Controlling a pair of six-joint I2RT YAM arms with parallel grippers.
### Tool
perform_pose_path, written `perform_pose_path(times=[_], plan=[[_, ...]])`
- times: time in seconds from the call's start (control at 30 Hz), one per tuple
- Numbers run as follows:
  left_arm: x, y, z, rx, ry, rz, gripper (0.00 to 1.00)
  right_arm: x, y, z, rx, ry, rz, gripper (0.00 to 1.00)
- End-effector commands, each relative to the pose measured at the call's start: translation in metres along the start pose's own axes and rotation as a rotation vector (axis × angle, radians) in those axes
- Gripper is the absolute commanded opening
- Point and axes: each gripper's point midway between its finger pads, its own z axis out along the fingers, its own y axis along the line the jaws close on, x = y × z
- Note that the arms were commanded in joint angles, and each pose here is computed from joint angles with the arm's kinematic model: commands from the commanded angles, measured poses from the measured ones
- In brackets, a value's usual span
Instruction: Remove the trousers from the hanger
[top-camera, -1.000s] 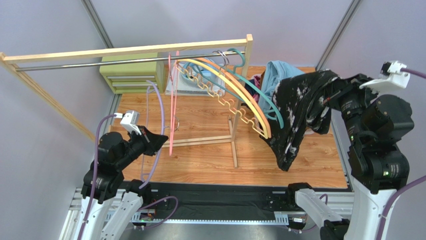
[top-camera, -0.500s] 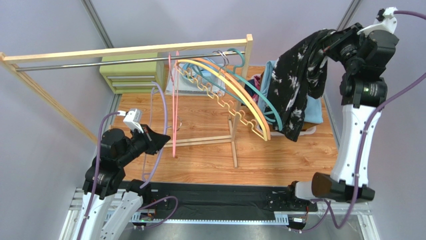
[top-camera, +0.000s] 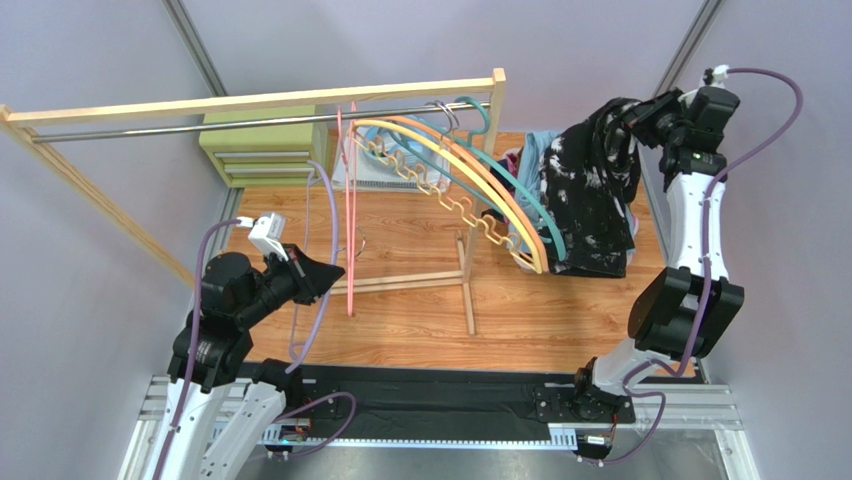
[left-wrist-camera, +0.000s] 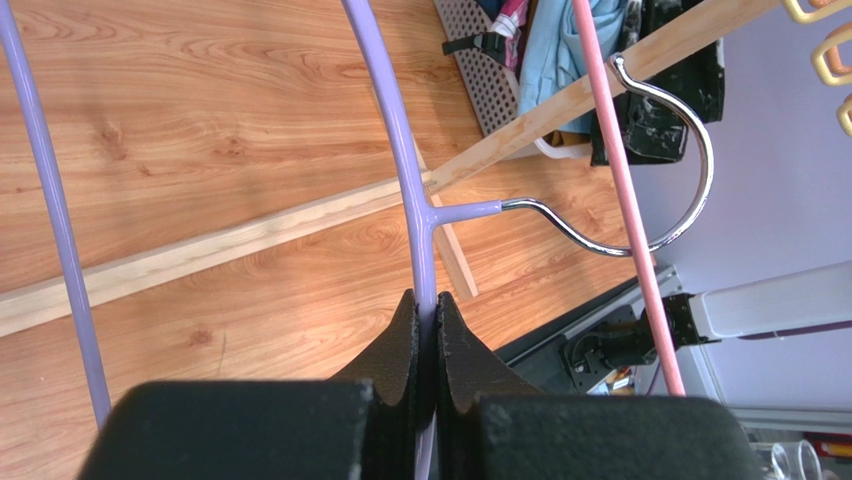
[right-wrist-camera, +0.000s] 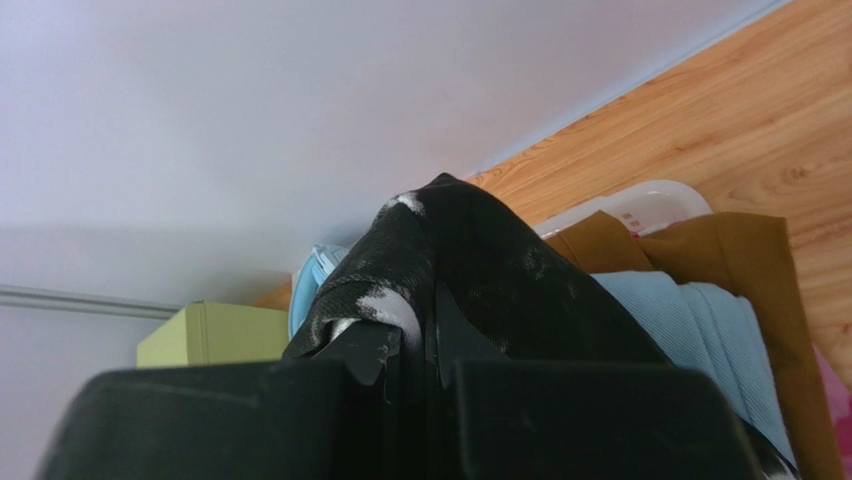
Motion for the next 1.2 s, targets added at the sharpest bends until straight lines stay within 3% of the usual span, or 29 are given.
perform_pose_path(times=[0.0, 0.13, 0.17, 0.2, 0.23, 0.3, 0.33, 0.4, 0.5, 0.8, 0.93, 1.17], plan=[[-0.015, -0.012, 0.0, 0.051, -0.06, 0.018, 0.0, 0.034, 0.006, 0.03, -0.026, 0.087, -0.083, 0.0], [-0.016, -0.013, -0.004, 0.045, -0.062, 0.025, 0.0, 0.039, 0.005, 0.049, 0.053, 0.163, -0.125, 0.01], [-0.016, -0.013, -0.004, 0.045, -0.062, 0.026, 0.0, 0.046, -0.004, 0.044, 0.123, 0.201, -0.117, 0.05], [-0.015, -0.013, -0.005, 0.046, -0.061, 0.028, 0.0, 0.027, -0.006, 0.04, 0.187, 0.144, -0.138, 0.1], [-0.016, -0.013, -0.006, 0.042, -0.064, 0.031, 0.0, 0.022, -0.01, 0.035, 0.234, 0.132, -0.15, 0.24], [-0.016, -0.013, -0.007, 0.039, -0.064, 0.038, 0.0, 0.012, -0.028, 0.016, 0.376, 0.116, -0.183, 0.43], [-0.016, -0.013, -0.009, 0.037, -0.062, 0.042, 0.0, 0.0, -0.023, 0.004, 0.406, 0.082, -0.198, 0.62], [-0.017, -0.014, -0.011, 0.034, -0.064, 0.051, 0.0, -0.01, -0.033, -0.018, 0.511, 0.043, -0.232, 0.79], [-0.018, -0.017, -0.014, 0.042, -0.059, 0.055, 0.0, -0.025, -0.031, -0.057, 0.584, -0.031, -0.271, 0.89], [-0.021, -0.027, -0.023, 0.069, -0.069, 0.039, 0.0, -0.043, -0.013, -0.164, 0.7, -0.137, -0.382, 0.99], [-0.02, -0.031, -0.025, 0.081, -0.067, 0.026, 0.0, -0.036, -0.006, -0.18, 0.69, -0.094, -0.397, 0.99], [-0.021, -0.029, -0.022, 0.074, -0.073, -0.027, 0.0, 0.076, 0.039, -0.197, 0.242, 0.07, -0.258, 0.94]])
